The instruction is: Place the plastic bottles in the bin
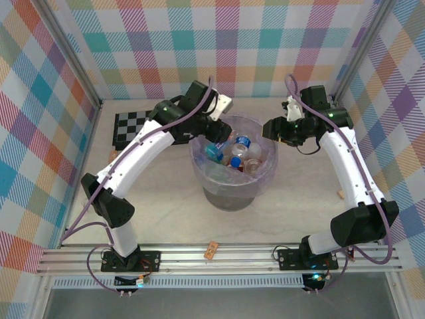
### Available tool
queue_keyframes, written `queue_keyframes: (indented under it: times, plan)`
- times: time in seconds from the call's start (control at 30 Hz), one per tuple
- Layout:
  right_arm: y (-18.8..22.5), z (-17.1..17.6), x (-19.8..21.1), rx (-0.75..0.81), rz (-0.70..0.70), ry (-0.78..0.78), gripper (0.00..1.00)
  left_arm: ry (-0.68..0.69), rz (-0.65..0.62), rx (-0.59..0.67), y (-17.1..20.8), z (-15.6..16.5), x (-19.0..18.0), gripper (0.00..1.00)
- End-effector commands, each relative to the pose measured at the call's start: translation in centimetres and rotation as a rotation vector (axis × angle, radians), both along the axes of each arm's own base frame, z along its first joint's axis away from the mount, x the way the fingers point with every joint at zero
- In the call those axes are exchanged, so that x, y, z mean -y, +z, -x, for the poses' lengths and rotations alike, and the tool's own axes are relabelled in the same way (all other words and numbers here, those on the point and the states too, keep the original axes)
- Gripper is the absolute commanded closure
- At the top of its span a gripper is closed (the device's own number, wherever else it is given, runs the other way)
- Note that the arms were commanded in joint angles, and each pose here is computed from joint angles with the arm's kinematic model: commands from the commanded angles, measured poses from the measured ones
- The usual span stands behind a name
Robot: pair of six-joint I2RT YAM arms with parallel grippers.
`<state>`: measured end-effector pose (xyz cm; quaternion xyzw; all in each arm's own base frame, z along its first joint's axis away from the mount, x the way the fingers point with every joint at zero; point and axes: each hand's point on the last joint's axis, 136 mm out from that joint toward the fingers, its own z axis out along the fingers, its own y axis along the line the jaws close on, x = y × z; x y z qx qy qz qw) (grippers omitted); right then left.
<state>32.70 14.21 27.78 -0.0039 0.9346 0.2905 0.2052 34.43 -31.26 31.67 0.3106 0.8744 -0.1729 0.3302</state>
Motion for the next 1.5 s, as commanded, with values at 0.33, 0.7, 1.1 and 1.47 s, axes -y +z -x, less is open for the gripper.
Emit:
queue_keyframes:
  times: [0.33,0.7,1.1,1.47]
  plan:
    - [3.3,-0.4,-0.6,0.104,-0.045,0.004,0.35,0.106,0.018,0.113,6.5,1.1,-4.5,0.37]
    - [3.6,-1.0,-0.7,0.113,-0.044,0.006,0.34,0.36,0.029,0.017,3.8,0.2,-13.5,0.33]
    - [3.6,-1.3,-0.8,0.119,-0.045,0.012,0.34,0.74,0.107,-0.167,-3.6,3.4,-25.0,0.19]
    - [2.6,-1.2,-0.5,0.106,-0.026,0.018,0.34,1.19,0.278,-0.176,-9.1,5.1,-34.8,0.0]
